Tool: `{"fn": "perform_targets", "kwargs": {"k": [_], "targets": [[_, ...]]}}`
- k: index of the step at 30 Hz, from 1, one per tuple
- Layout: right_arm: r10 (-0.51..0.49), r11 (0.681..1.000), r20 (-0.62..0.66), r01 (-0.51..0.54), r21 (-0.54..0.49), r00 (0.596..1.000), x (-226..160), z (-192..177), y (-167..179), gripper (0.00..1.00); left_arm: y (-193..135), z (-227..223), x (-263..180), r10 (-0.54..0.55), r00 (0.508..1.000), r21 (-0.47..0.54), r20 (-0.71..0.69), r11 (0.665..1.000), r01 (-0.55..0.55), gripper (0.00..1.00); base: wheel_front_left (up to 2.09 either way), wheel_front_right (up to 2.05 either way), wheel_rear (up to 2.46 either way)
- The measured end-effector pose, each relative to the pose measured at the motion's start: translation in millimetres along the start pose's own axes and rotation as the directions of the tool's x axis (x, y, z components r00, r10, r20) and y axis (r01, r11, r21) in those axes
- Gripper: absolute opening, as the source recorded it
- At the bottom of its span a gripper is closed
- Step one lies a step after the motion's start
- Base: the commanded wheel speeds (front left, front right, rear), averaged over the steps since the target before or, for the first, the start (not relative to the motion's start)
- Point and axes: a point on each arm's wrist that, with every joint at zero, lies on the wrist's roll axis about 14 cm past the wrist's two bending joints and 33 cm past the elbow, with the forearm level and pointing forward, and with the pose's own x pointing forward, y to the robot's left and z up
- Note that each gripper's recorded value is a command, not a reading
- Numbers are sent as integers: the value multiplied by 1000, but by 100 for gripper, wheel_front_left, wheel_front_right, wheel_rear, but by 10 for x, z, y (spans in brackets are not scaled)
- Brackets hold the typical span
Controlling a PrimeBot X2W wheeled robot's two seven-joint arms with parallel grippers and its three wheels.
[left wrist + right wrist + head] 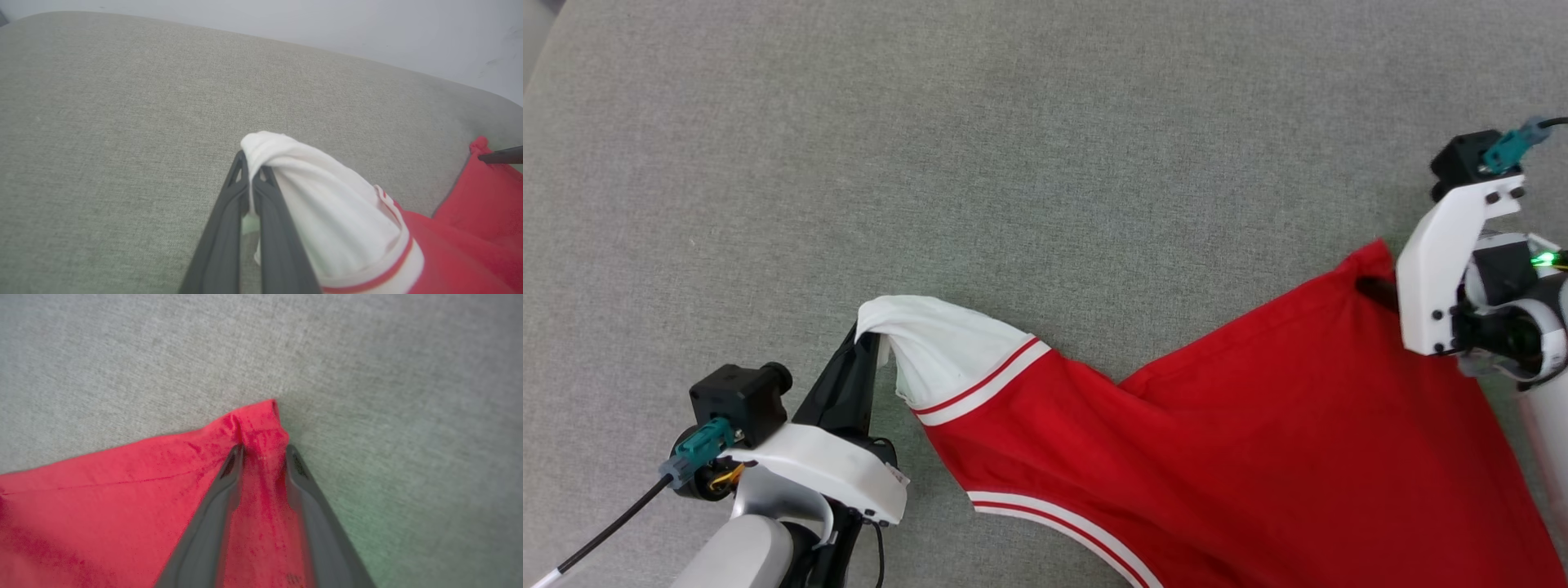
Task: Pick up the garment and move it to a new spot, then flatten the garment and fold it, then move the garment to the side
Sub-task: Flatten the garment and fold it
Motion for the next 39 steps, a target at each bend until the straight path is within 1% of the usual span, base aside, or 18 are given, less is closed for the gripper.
{"fn": "perform_targets", "kwargs": {"k": [3, 7, 10, 14, 18, 21, 24, 28, 30, 32, 35, 39], "targets": [[21, 1000, 22, -21, -19, 1000, -12, 24, 94, 0, -14, 19, 11, -6, 1000, -5, 9, 1000, 6, 0, 0, 0, 0], [14, 999, 91, -10, -44, 996, -127, 117, 124, 0, -17, 130, 11, -11, 999, 14, 43, 1000, 10, 0, 0, 0, 0], [0, 999, 190, 10, -52, 982, -291, 269, 130, 0, -16, 293, 13, -24, 996, 36, 82, 999, 21, 0, 0, 0, 0], [-33, 998, 356, 52, -44, 934, -626, 543, 88, 0, -37, 706, 55, -56, 984, 76, 172, 996, 43, 0, 0, 0, 0], [-71, 995, 497, 93, -20, 865, -997, 784, 50, 0, -111, 1221, 119, -101, 958, 118, 269, 990, 72, 0, 0, 0, 0], [-99, 993, 576, 117, 5, 811, -1256, 906, 29, 0, -183, 1578, 180, -126, 937, 117, 326, 989, 92, 0, 0, 0, 0], [-126, 989, 669, 143, 29, 733, -1594, 1090, 10, 0, -227, 1959, 237, -130, 916, 128, 378, 988, 88, 0, 0, 0, 0], [-157, 983, 768, 176, 59, 621, -2053, 1323, -26, 0, -410, 2387, 334, -154, 896, 145, 417, 984, 102, 0, 0, 0, 0], [-186, 974, 814, 214, 77, 550, -2317, 1460, -113, 0, -521, 2639, 382, -169, 878, 158, 448, 981, 109, 0, 0, 0, 0], [-209, 966, 846, 238, 101, 491, -2522, 1610, -200, 0, -636, 2888, 428, -192, 853, 171, 486, 978, 123, 0, 0, 0, 0], [-217, 961, 888, 250, 121, 406, -2738, 1864, -254, 0, -703, 3196, 532, -199, 821, 176, 535, 977, 122, 0, 0, 0, 0], [-213, 952, 936, 274, 135, 281, -3043, 2246, -310, 0, -770, 3671, 648, -207, 754, 193, 623, 975, 108, 0, 0, 0, 0]]}}
